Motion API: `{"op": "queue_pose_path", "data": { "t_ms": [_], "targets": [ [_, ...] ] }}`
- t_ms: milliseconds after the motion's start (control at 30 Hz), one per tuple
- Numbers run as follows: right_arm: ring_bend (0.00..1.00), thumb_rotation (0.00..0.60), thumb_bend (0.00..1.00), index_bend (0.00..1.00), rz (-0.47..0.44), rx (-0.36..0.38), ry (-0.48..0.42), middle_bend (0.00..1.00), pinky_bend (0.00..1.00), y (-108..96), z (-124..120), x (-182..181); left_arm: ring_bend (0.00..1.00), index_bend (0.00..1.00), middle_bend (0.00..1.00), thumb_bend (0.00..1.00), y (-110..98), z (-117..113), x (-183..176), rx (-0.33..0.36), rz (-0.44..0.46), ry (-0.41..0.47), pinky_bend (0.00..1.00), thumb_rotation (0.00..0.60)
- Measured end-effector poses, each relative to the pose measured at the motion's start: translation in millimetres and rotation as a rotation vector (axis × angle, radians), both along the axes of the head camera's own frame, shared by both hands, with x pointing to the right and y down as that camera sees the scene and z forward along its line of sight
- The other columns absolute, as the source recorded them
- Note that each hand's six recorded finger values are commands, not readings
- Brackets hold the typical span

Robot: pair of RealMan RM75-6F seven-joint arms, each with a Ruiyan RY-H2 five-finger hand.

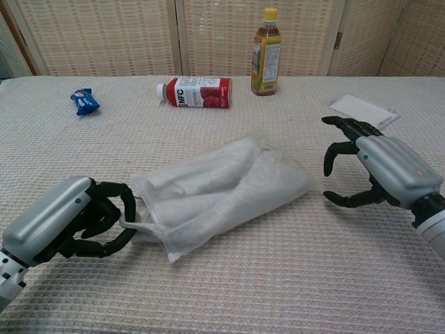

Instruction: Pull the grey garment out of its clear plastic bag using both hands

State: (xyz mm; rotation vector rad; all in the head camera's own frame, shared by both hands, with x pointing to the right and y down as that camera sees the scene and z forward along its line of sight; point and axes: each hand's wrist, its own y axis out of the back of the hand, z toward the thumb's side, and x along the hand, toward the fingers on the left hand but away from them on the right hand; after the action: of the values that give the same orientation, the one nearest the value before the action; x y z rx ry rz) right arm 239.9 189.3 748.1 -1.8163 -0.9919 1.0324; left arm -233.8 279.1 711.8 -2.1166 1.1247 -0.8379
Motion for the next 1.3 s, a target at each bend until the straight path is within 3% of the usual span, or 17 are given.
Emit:
{"op": "queue_pose_path", "data": {
  "t_ms": [367, 733, 1300],
  "targets": [
    [0.0, 0.6, 0.2, 0.53, -0.02, 0.016, 0.011, 0.06, 0.0, 1.1, 7.5, -10.5, 1.0, 0.75, 1.0, 0.59, -4.3, 2.4, -3.5, -0.001, -0.002, -0.009, 1.0, 0.6],
    [0.0, 0.6, 0.24, 0.6, -0.012, 0.032, -0.012, 0.09, 0.0, -2.2, 10.8, -24.0, 1.0, 0.75, 1.0, 0.59, -10.5, 2.4, -4.3, 0.006, -0.003, -0.006, 1.0, 0.6],
    [0.0, 0.6, 0.42, 0.65, -0.02, 0.024, 0.03, 0.11, 0.0, -5.7, 16.4, -21.3, 1.0, 0.75, 1.0, 0.6, -14.0, 3.4, -6.6, 0.011, -0.005, -0.008, 1.0, 0.6]
  ]
}}
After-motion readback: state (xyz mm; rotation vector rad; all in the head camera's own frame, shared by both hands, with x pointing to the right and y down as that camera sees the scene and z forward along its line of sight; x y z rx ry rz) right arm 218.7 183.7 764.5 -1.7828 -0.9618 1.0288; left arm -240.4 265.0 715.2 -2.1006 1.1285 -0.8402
